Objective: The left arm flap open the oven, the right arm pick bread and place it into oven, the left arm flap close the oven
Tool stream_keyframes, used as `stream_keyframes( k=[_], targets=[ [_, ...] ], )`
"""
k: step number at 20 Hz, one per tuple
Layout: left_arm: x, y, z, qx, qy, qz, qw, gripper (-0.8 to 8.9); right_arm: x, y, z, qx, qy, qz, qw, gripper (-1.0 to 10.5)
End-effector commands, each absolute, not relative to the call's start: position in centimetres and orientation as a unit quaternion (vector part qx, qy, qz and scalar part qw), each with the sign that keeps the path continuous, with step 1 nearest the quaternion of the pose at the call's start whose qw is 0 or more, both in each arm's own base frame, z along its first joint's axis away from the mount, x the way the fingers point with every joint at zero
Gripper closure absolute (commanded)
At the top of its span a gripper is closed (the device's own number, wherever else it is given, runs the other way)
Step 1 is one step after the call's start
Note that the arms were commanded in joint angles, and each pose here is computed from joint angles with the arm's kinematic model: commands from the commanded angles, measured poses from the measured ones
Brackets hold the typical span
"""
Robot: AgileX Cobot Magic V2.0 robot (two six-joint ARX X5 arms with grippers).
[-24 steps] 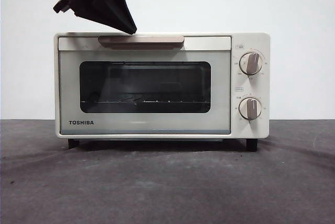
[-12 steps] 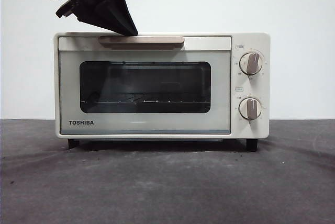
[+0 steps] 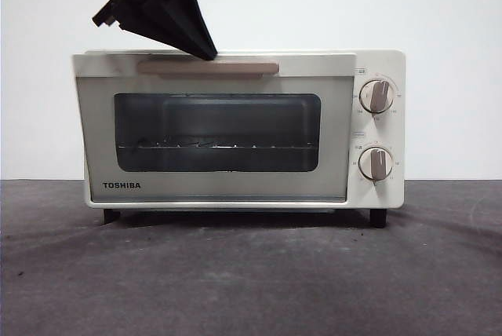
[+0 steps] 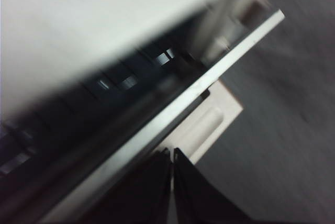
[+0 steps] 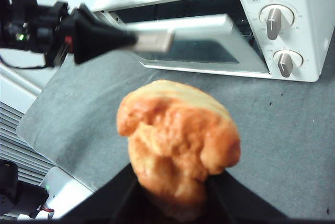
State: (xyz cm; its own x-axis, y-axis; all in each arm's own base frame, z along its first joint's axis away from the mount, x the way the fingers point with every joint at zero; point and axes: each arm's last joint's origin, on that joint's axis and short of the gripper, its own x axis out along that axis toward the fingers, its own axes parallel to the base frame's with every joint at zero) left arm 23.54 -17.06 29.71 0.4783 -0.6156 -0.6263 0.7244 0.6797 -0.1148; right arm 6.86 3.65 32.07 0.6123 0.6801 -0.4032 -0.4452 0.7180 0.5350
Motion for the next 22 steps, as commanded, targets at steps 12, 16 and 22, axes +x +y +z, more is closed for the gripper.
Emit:
stream_keyframes(
  k=[12, 16, 22],
  targets=[
    [19.9, -16.8, 23.9, 0.113, 0.394, -0.366, 0.836, 7.98, 6.8, 3.7, 32.7, 0.189, 0.282, 0.329, 0.881, 8.4],
    [19.0, -17.0, 21.6, 0.091, 0.408, -0.36, 0.834, 7.98, 6.8, 3.7, 32.7, 0.189, 0.281, 0.33, 0.881, 8.4],
    [18.3, -16.8, 20.0, 0.082, 0.425, -0.357, 0.828, 7.98, 6.8, 3.7, 32.7, 0.19, 0.282, 0.333, 0.879, 8.4]
  ],
)
